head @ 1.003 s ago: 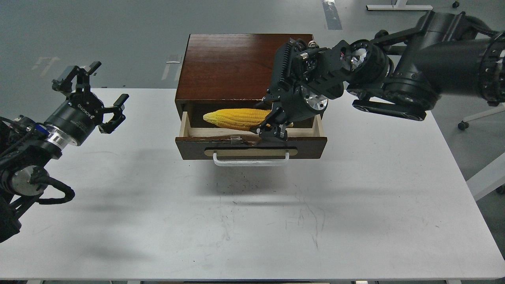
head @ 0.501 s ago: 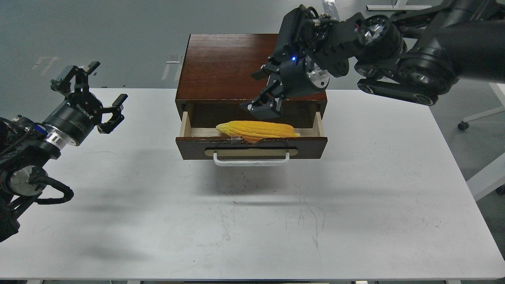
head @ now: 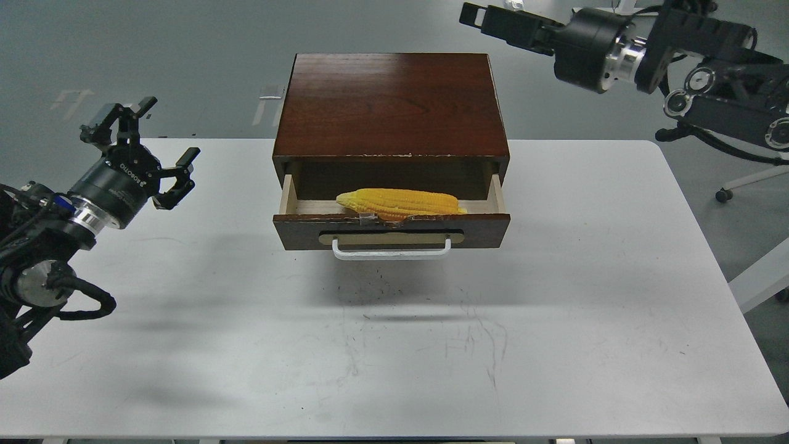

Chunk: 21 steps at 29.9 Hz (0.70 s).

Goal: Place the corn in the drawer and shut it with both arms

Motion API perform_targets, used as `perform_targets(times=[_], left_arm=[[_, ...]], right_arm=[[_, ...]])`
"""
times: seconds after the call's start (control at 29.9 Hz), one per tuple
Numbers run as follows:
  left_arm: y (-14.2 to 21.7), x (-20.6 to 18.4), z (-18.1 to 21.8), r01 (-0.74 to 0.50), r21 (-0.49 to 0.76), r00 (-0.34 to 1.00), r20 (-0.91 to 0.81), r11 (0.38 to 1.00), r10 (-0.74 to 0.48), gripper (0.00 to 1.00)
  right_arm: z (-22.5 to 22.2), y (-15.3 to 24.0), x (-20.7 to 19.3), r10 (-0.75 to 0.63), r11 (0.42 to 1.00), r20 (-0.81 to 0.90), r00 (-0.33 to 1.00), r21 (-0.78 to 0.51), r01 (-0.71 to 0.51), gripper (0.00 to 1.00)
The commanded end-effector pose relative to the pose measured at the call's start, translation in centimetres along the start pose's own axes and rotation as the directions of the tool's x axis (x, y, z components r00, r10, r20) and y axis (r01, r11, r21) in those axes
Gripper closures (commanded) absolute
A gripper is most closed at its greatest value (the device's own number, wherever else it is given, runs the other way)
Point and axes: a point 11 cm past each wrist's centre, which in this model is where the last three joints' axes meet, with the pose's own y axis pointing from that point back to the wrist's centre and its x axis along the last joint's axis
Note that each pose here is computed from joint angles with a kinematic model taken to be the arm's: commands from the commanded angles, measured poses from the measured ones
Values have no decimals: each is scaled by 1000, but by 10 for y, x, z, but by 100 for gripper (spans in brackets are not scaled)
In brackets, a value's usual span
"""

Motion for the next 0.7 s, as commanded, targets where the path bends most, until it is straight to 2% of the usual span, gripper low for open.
perform_targets(times=[0.0,0.13,0.33,0.5,0.67], left_arm=[[0,0,-1,0,2,1000,0,1000,0,0],[1,0,-2,0,4,1000,0,1000,0,0],[0,-1,-3,3,5,1000,-3,1000,-3,0],[2,-1,-6,0,10,1000,-6,1000,0,0],[2,-1,-6,1,13,1000,0,1000,-1,0]], right_arm=[[44,37,7,164,986,215,963,-72,-151,2],[101,79,-11,341,939,478,809,-217,-268,1],[154,118,-43,404,912,649,644,-337,-232,1],[173,116,-77,380,924,757,531,-335,-183,1],[181,114,-90,359,933,821,444,-314,-173,1]])
